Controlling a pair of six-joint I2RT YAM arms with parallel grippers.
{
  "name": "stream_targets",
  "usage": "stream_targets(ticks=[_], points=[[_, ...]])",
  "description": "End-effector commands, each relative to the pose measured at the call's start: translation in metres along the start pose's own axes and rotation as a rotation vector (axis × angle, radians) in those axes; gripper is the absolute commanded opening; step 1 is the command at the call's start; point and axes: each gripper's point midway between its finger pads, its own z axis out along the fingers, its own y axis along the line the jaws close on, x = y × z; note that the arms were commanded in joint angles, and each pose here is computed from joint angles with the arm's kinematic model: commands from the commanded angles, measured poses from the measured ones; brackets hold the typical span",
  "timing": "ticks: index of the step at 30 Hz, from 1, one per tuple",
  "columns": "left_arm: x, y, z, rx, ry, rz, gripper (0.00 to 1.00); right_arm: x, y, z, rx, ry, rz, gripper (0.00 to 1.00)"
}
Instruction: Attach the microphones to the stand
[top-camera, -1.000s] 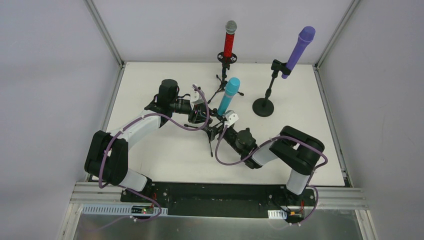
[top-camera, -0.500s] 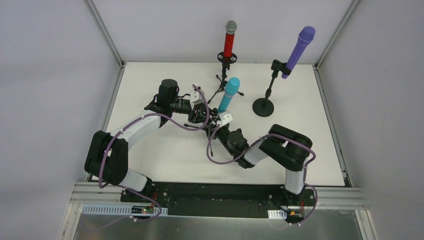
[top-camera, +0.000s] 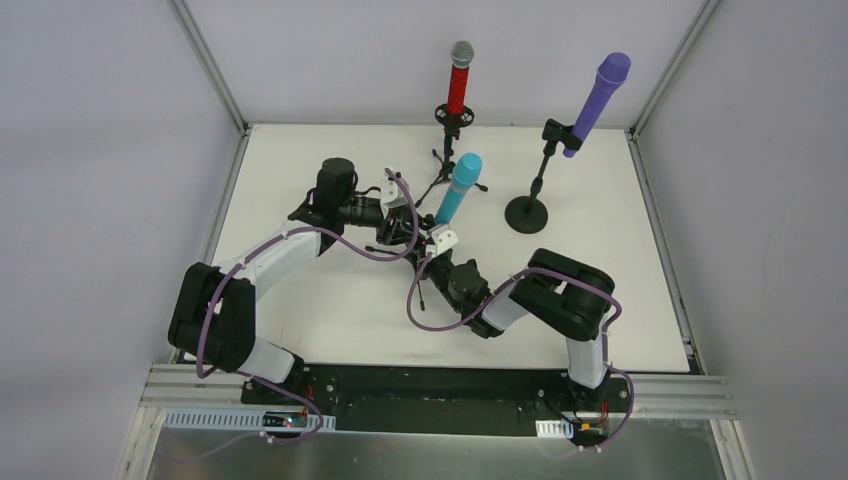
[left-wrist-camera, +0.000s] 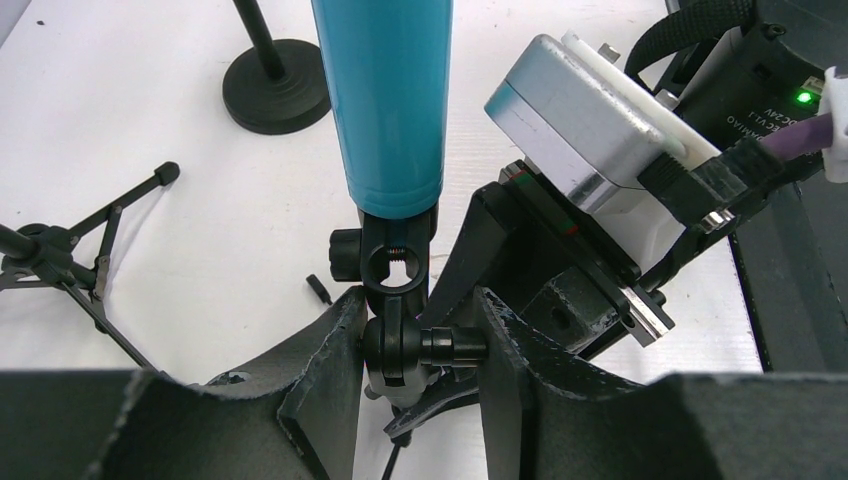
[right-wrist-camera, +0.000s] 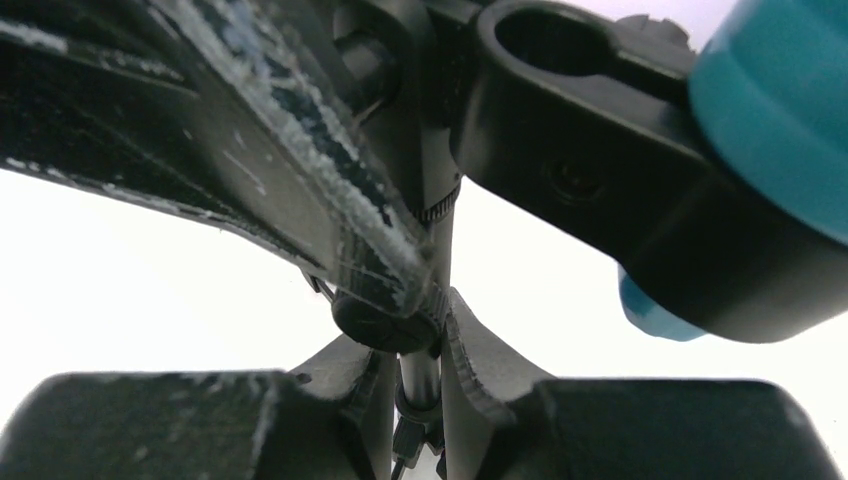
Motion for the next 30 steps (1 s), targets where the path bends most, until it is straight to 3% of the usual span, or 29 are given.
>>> stream_targets(ticks=[1, 12, 22, 30], points=[[-0.046, -0.012, -0.006, 0.038, -0.085, 0.118, 0.0, -0.008, -0.009, 0.006, 0.038, -0.037, 0.014, 0.0], [-0.067, -0.013, -0.012, 0.0, -0.12, 0.121, 0.0, 0.003, 0.01, 0.001, -0.068, -0.011, -0.043, 0.0], [-0.085, -0.018, -0.022, -0.053, -0.144, 0.163, 0.0, 0.006, 0.021, -0.006, -0.13, 0.004, 0.011, 0.0], [-0.097, -0.02, -0.029, -0.09, -0.158, 0.169, 0.0, 0.017, 0.02, -0.014, -0.067, 0.069, 0.021, 0.0]])
